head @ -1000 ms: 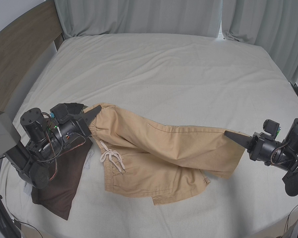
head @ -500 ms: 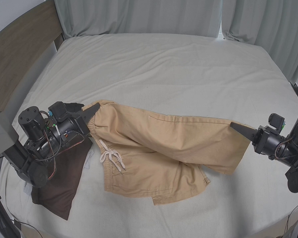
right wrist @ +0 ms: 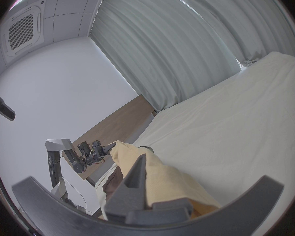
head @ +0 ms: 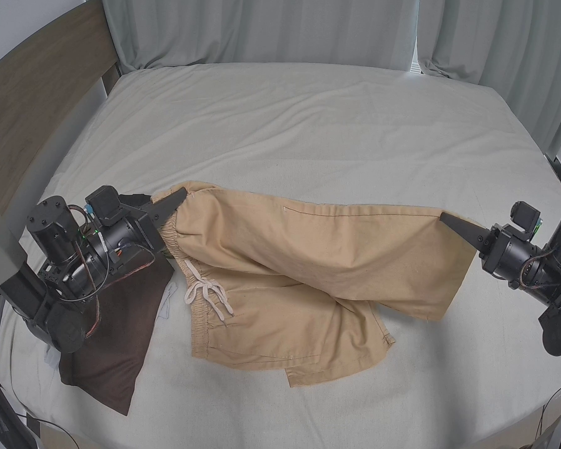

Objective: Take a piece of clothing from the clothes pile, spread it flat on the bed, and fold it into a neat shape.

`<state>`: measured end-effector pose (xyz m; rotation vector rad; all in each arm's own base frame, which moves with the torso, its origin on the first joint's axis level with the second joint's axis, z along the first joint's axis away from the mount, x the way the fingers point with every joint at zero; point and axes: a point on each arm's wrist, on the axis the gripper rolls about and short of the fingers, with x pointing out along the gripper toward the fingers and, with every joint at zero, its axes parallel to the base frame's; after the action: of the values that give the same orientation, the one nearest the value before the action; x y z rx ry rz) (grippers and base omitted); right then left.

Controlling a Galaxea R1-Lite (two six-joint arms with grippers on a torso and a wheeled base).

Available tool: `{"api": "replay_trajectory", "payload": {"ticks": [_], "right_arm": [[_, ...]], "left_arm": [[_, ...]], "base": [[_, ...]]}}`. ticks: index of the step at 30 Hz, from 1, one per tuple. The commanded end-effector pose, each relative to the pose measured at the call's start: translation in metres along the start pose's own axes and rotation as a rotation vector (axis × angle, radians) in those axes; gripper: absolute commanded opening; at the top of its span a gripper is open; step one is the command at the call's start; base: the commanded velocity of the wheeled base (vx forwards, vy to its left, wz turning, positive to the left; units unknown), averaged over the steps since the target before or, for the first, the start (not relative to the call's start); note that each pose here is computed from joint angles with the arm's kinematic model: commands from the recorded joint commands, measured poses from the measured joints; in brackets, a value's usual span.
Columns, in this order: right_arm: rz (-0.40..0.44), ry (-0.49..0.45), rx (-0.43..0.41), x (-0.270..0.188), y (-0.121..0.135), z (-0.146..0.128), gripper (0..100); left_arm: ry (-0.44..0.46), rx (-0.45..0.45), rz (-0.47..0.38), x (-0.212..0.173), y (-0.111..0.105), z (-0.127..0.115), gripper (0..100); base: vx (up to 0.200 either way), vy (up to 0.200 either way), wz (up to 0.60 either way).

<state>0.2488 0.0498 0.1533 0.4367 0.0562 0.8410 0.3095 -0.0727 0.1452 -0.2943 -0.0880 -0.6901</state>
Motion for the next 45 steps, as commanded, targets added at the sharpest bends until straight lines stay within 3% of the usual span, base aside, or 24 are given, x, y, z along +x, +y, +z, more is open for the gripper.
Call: {"api": "replay_trajectory", "payload": {"ticks": [1, 7, 45], "right_arm": [[-0.005, -0.01, -0.005, 0.0, -0.002, 0.003, 0], [-0.007, -0.022, 0.031, 0.0, -0.003, 0.006, 0], [-0.055, -0.053, 0.015, -0.006, -0.016, 0.015, 0]], "left_arm": [[-0.008, 0.008, -0.018, -0.003, -0.003, 0.005, 0], [-0.011, 0.011, -0.005, -0.005, 0.001, 0.006, 0], [-0.011, 0.015, 0.019, -0.011, 0.013, 0.009, 0]], "base": [[0.0, 0.0, 0.0], [0.0, 0.0, 0.0], [0.0, 0.0, 0.0]]}}
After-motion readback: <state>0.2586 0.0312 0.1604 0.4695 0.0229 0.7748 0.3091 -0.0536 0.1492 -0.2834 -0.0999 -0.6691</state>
